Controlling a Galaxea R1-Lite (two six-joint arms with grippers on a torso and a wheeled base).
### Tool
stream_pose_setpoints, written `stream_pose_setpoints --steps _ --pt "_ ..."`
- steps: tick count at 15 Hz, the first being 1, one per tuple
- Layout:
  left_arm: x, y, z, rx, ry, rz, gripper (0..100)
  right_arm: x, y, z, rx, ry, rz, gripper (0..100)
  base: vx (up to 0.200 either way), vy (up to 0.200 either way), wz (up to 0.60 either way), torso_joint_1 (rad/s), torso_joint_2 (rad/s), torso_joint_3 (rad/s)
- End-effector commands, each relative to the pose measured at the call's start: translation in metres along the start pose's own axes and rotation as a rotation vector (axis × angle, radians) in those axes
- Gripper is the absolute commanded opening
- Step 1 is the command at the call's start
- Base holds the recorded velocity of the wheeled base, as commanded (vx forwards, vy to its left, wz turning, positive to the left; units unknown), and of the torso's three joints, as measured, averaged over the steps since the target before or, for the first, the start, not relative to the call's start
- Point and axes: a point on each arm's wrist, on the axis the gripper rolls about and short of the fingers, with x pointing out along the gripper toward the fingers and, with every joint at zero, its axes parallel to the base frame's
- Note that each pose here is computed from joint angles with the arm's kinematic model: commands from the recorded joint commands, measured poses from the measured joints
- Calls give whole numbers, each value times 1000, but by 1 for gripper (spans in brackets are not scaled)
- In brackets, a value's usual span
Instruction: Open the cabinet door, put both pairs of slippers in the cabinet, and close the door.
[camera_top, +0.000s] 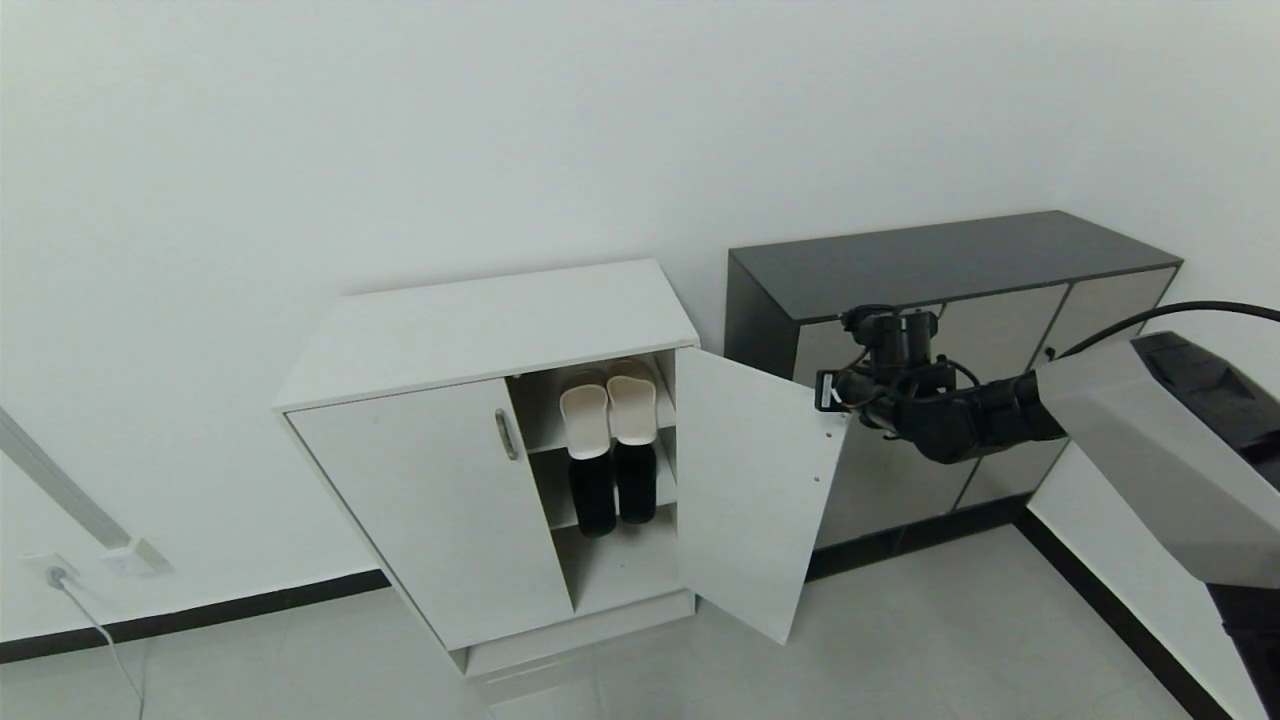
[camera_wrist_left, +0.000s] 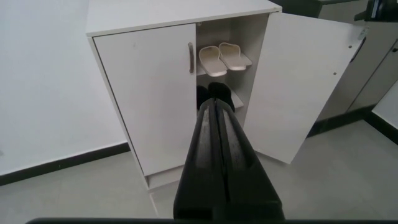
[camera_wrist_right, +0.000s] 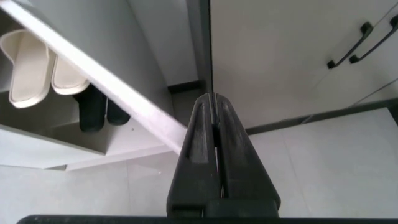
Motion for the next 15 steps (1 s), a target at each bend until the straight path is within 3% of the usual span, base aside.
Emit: stream_pose_setpoints --steps 1,6,11,13,15 --pt "0 0 0 0 -1 0 0 -1 4 0 -3 2 7 0 0 0 0 0 0 0" --pt "0 0 0 0 1 0 0 -6 17 -6 -15 19 29 0 0 0 0 0 0 0" --pt "0 0 0 0 1 0 0 -32 49 -9 -43 44 99 0 0 0 0 0 0 0" --pt "0 0 0 0 -1 0 0 -62 78 -10 -69 60 172 0 0 0 0 0 0 0" --pt "0 0 0 -2 -1 0 0 -85 93 -8 -74 65 220 0 0 0 0 0 0 0"
